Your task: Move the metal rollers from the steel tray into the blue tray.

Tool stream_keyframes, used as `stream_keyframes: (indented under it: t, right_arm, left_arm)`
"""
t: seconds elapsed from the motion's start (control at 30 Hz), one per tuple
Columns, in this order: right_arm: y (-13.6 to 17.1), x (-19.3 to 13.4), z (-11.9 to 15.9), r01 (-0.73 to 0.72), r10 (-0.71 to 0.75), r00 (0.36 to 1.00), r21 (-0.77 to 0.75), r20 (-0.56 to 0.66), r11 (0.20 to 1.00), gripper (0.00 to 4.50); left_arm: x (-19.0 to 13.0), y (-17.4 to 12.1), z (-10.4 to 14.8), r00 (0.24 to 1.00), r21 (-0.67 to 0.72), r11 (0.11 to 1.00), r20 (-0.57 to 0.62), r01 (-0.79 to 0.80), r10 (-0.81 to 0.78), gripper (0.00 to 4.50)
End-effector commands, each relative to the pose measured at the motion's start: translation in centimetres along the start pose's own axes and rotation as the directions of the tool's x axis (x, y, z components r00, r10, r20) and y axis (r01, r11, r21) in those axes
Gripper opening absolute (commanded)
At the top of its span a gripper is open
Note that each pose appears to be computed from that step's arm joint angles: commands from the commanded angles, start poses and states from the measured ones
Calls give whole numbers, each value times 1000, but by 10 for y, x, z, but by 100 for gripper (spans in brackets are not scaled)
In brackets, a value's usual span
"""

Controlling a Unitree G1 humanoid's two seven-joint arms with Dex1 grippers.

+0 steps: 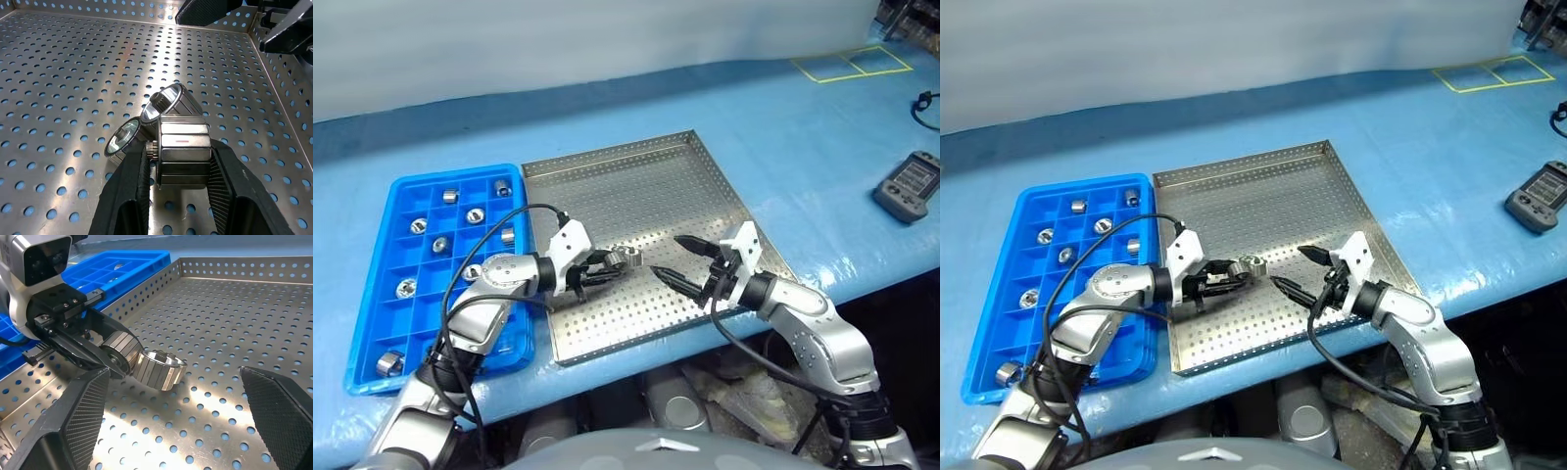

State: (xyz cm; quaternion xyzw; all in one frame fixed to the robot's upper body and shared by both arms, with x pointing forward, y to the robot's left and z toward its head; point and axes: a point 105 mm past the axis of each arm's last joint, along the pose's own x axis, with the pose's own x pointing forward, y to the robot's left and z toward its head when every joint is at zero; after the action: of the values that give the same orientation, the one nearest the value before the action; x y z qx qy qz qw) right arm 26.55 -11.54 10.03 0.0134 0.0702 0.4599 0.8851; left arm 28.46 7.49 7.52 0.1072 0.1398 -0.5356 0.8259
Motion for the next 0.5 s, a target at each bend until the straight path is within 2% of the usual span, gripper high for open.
stream_keyframes:
  t: [0.03, 0.23, 0.5]
  right_arm:
    - [11, 1, 11, -53, 53, 999, -71, -1, 996, 450]
    - [20, 15, 12, -90, 60, 992, -300, -108, 950, 450]
    - [19, 31, 27, -73, 7, 993, -571, -117, 818, 450]
  left_arm:
    - [-3, -4, 21, 998, 63, 998, 64, 4, -8, 127]
    - [-10, 0, 35, 996, 120, 993, 89, -13, 2, 127]
    - [-19, 0, 61, 991, 205, 979, 131, -18, -9, 127]
